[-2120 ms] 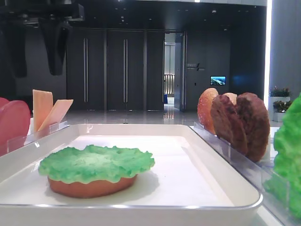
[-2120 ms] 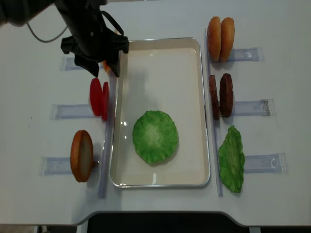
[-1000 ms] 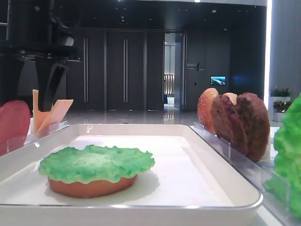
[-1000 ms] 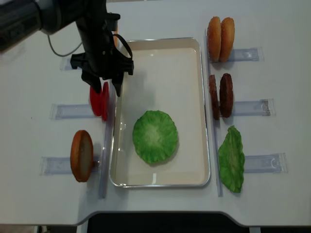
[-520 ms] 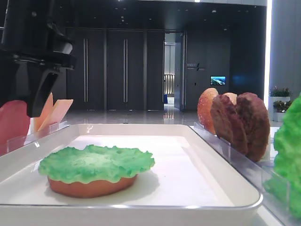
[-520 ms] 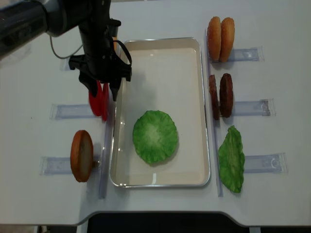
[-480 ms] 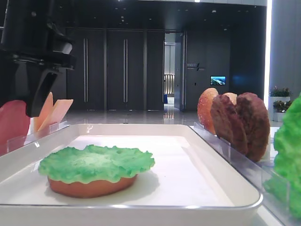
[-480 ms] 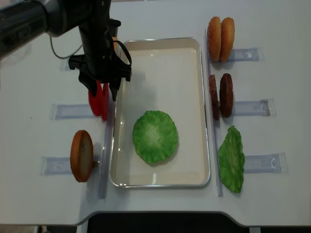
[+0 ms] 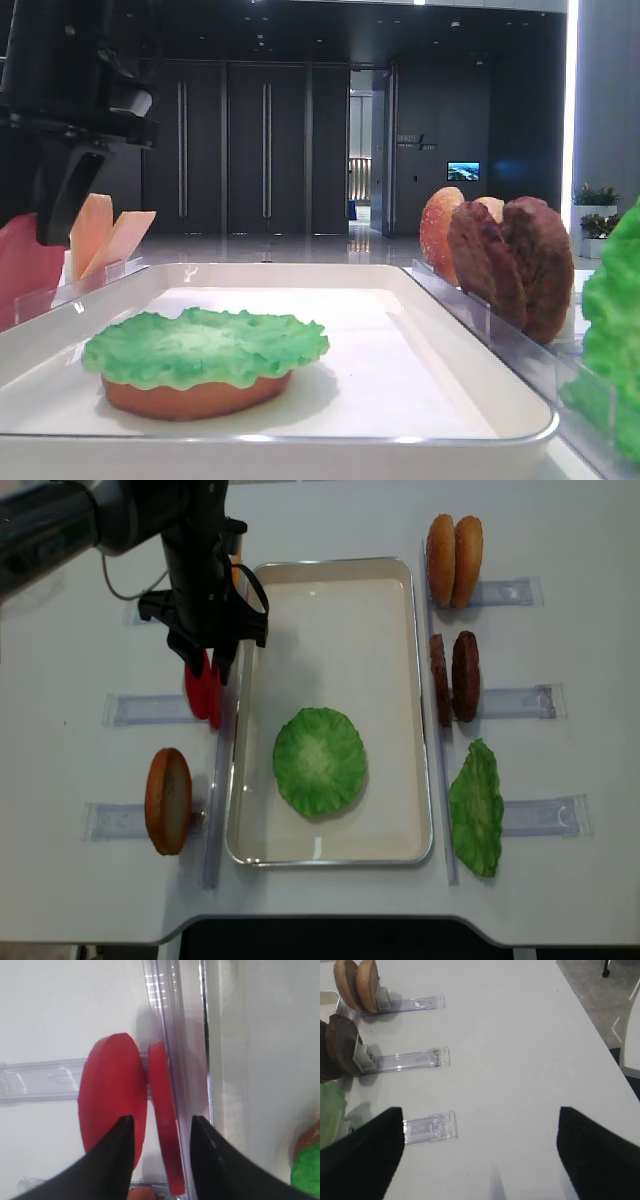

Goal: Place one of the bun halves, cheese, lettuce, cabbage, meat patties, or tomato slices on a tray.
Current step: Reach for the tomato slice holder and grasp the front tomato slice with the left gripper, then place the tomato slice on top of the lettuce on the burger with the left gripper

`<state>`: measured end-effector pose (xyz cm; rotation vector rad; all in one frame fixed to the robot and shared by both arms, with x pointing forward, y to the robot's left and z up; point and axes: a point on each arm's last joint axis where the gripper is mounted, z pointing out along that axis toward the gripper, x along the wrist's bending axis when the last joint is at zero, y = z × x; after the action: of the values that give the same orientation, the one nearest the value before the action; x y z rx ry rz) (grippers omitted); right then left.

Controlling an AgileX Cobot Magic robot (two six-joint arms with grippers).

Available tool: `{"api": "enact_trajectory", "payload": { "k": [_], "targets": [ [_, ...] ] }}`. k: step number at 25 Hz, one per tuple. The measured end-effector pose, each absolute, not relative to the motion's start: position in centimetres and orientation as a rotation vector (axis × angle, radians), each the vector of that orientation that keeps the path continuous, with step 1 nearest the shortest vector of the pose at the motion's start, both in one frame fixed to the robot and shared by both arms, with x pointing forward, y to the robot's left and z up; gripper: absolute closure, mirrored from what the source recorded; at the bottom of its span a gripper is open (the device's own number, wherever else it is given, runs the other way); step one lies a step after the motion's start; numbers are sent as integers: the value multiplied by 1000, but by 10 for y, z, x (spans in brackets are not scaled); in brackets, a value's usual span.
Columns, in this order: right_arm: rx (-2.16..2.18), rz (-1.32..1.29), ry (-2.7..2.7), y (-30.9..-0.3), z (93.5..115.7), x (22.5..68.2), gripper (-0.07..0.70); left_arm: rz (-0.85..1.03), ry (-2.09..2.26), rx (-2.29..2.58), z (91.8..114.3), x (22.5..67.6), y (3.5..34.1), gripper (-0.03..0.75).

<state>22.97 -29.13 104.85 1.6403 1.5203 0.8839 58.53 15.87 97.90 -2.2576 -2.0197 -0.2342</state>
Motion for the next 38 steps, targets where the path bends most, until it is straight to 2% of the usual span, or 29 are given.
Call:
{"api": "enact_trajectory", "payload": {
  "k": [5, 10, 19, 22, 32, 35, 38],
  "targets": [
    [1640, 884, 1520, -291, 1049, 230, 45, -235, -2019, -2258, 979, 585, 159, 511],
    [1640, 884, 1520, -291, 1049, 230, 45, -244, -2001, -2268, 979, 585, 157, 645],
    [1640, 884, 1520, -291, 1049, 230, 45, -254, -1981, -2292, 983, 584, 157, 655],
    [1640, 884, 1520, -291, 1049, 230, 45, -265, -2000, -2331, 999, 579, 158, 655],
    [1640, 884, 1520, -291, 1049, 230, 45, -227, -2145, -2544, 1079, 543, 161, 656],
    [1640, 884, 1520, -291, 1049, 230, 45, -123, -2153, -2627, 1092, 523, 161, 656],
    [1640, 884, 1520, -291, 1049, 230, 45, 12, -2154, -2691, 1090, 503, 162, 656]
  ]
}}
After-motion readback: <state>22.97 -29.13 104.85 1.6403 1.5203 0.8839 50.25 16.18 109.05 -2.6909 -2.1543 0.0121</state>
